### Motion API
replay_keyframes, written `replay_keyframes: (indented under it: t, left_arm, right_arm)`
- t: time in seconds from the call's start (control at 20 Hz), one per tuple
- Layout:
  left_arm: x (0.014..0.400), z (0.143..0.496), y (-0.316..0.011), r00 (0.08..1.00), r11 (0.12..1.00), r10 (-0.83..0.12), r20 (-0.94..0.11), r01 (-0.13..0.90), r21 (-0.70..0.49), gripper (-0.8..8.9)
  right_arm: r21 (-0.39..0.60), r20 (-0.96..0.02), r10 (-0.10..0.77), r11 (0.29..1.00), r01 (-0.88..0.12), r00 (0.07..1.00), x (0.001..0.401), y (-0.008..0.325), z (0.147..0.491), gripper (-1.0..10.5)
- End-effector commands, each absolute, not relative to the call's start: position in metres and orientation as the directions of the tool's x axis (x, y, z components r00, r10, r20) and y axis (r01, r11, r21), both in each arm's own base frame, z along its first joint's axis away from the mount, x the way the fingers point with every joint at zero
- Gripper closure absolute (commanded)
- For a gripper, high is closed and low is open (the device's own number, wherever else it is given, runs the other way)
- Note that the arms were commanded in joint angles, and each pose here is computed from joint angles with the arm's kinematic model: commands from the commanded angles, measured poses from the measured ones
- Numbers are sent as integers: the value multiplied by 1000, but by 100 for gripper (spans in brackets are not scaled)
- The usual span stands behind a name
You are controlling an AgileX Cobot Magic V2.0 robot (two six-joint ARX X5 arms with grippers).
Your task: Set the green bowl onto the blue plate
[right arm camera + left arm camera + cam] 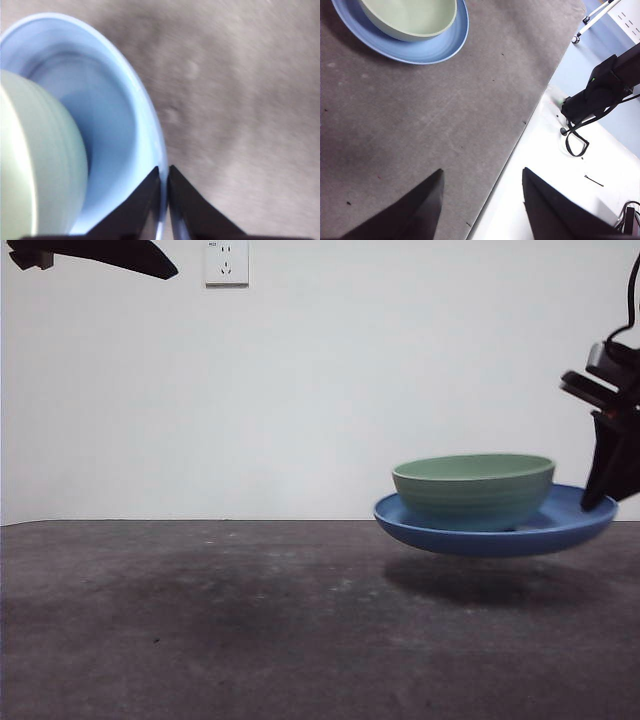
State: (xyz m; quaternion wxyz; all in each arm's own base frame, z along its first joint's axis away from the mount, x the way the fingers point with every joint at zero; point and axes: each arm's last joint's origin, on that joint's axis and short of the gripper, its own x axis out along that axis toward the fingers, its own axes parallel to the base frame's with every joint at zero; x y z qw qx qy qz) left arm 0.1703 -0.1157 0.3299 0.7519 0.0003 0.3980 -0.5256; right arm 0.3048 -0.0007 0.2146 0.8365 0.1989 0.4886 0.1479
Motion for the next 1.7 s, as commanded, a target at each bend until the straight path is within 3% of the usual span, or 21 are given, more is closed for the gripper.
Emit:
replay_keyframes:
  t: [0.05, 0.5, 0.85, 1.15, 1.45, 1.6, 1.7]
  left_arm:
    - [172, 331, -118, 127, 432, -795, -593, 806, -406, 564]
    - [172, 331, -118, 127, 431, -795, -593, 806, -406, 564]
    - [172, 331, -118, 127, 432, -795, -594, 805, -406, 564]
    - [172, 331, -118, 127, 432, -795, -594, 805, -406, 564]
    - [172, 331, -118, 126, 432, -795, -594, 805, -406, 564]
    - [172, 331, -118, 127, 432, -795, -594, 805, -406, 564]
    - [172, 331, -118, 127, 432, -795, -594, 806, -406, 564]
  right_arm:
    - [523, -722, 485, 850, -70, 494, 308, 10, 224, 938]
    - [569, -648, 585, 797, -200, 488, 311, 87, 229, 938]
    - [574, -670, 599, 792, -207, 438, 319, 128, 198, 938]
    - [556, -726, 570, 816, -159, 384, 327, 139, 162, 938]
    - [545, -741, 556, 825, -147, 376, 327, 139, 157, 936]
    - [546, -741, 558, 825, -148, 374, 327, 140, 157, 773]
    - [546, -740, 558, 824, -150, 375, 326, 140, 159, 733]
